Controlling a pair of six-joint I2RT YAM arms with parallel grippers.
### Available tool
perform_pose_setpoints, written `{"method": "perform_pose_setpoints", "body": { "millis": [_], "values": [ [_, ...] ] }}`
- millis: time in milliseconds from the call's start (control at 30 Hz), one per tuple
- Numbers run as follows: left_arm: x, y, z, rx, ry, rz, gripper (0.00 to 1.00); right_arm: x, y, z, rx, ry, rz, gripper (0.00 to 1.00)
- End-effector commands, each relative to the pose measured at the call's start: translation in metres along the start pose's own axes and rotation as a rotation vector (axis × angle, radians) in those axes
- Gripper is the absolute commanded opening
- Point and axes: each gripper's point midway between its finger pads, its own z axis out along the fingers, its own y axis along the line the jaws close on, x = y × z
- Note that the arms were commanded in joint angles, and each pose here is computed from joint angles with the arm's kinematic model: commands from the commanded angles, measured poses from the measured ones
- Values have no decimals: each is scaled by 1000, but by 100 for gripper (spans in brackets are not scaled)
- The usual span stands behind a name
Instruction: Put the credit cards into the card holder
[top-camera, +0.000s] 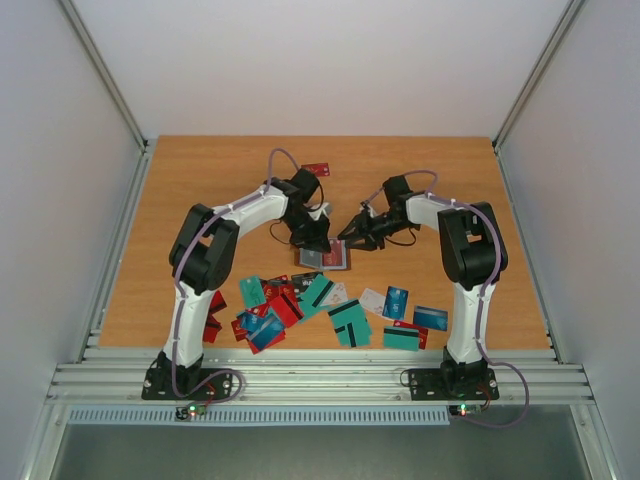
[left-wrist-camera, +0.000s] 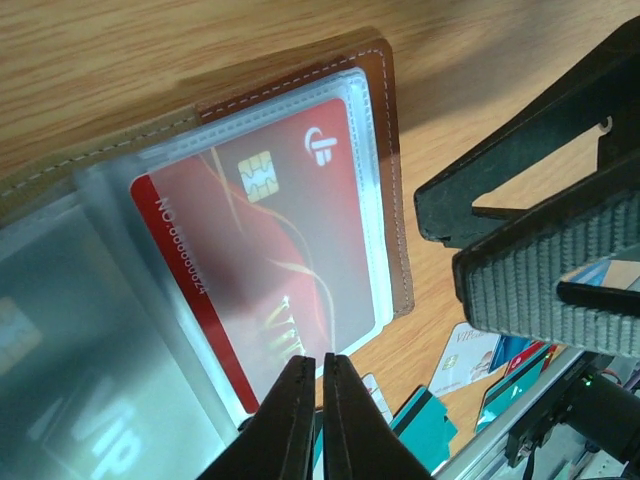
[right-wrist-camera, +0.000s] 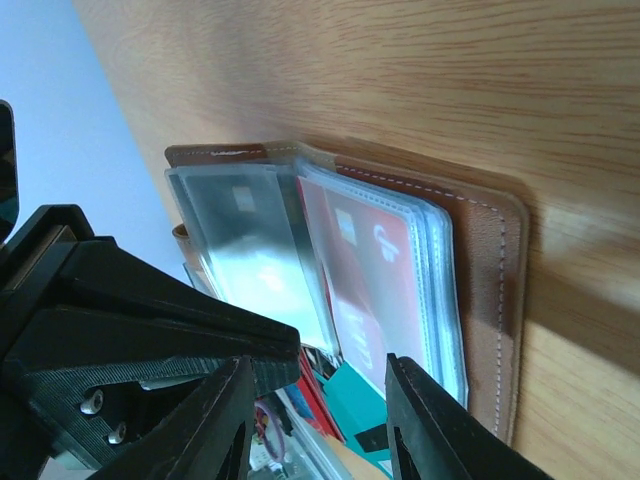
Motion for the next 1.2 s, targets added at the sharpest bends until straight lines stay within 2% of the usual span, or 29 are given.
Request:
{"method": "perform_pose_setpoints", "body": {
  "millis": [0,333,1167],
  "values": [
    [0,7,9,-10,8,13,6,3,7,5,-25,25,-14,38],
    [0,19,11,-72,19,22,0,5,-4,13,2,52,-24,38],
    [6,38,29,-89,72,27,0,8,-21,13,94,63,-34,41]
  ]
}}
